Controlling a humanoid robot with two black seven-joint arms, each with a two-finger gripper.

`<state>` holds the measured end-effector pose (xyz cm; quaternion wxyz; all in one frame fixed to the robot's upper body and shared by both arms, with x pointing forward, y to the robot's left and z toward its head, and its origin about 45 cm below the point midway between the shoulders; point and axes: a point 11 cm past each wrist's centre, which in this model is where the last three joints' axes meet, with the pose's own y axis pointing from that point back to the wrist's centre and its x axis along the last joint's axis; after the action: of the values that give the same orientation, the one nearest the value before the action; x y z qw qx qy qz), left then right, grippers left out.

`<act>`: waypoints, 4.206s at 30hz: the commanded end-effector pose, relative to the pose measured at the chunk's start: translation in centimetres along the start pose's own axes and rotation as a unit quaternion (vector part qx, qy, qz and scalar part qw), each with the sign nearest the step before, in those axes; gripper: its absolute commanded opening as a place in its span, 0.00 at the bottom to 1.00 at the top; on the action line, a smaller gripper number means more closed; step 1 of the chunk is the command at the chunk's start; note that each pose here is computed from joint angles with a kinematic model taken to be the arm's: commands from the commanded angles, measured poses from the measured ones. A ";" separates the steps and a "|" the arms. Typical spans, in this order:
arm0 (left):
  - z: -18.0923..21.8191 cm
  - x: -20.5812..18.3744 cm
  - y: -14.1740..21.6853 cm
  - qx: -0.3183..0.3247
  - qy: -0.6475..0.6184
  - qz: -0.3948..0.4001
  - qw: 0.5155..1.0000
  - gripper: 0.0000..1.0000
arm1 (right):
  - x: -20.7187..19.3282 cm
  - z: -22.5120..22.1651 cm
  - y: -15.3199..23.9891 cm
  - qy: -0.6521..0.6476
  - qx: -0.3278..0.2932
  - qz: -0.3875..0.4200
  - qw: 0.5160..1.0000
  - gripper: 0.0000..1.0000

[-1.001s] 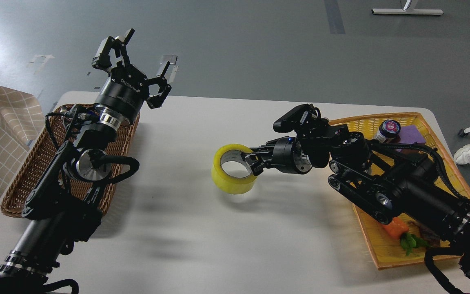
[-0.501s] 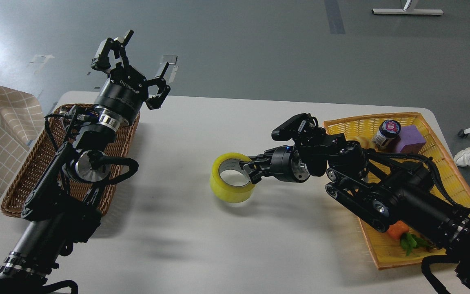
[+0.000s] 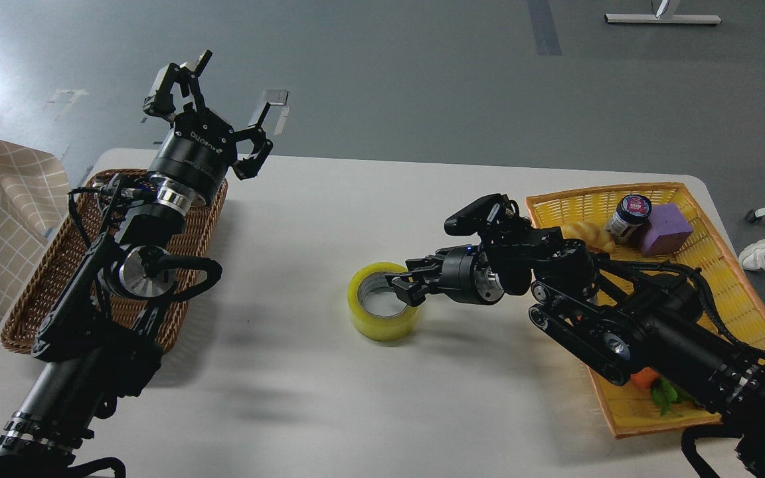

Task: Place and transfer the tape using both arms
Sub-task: 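Carry the tape roll toward the table center and lower it, then open the right gripper and withdraw it upward from the tape, then reach the left gripper toward the tape roll on the table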

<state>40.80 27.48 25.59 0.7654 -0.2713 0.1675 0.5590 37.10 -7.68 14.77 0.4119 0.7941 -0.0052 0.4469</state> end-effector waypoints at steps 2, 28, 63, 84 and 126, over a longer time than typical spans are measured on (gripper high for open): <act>-0.1 0.1 0.1 0.001 0.000 0.001 1.000 0.98 | 2.7 -0.1 0.5 -0.025 0.007 0.042 0.999 0.65; 0.6 0.5 0.1 0.003 -0.012 0.001 1.000 0.98 | 15.5 5.7 18.2 -0.163 0.059 0.362 0.916 1.00; 5.9 -0.3 0.0 -0.103 -0.006 -0.073 0.992 0.98 | 11.1 9.9 24.4 -0.513 0.339 0.524 0.590 1.00; 6.7 -5.0 -1.4 -0.084 -0.347 -0.074 0.931 0.98 | 11.3 9.5 23.4 -0.522 0.349 0.520 0.580 1.00; -12.0 -0.6 10.1 0.232 -0.761 -0.157 0.585 0.98 | 14.1 8.6 24.8 -0.492 0.366 0.523 0.592 1.00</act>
<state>31.70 22.09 14.53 0.7266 0.4099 -0.4020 0.3774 42.28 -24.67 38.77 -0.2830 0.8383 -0.4568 0.0919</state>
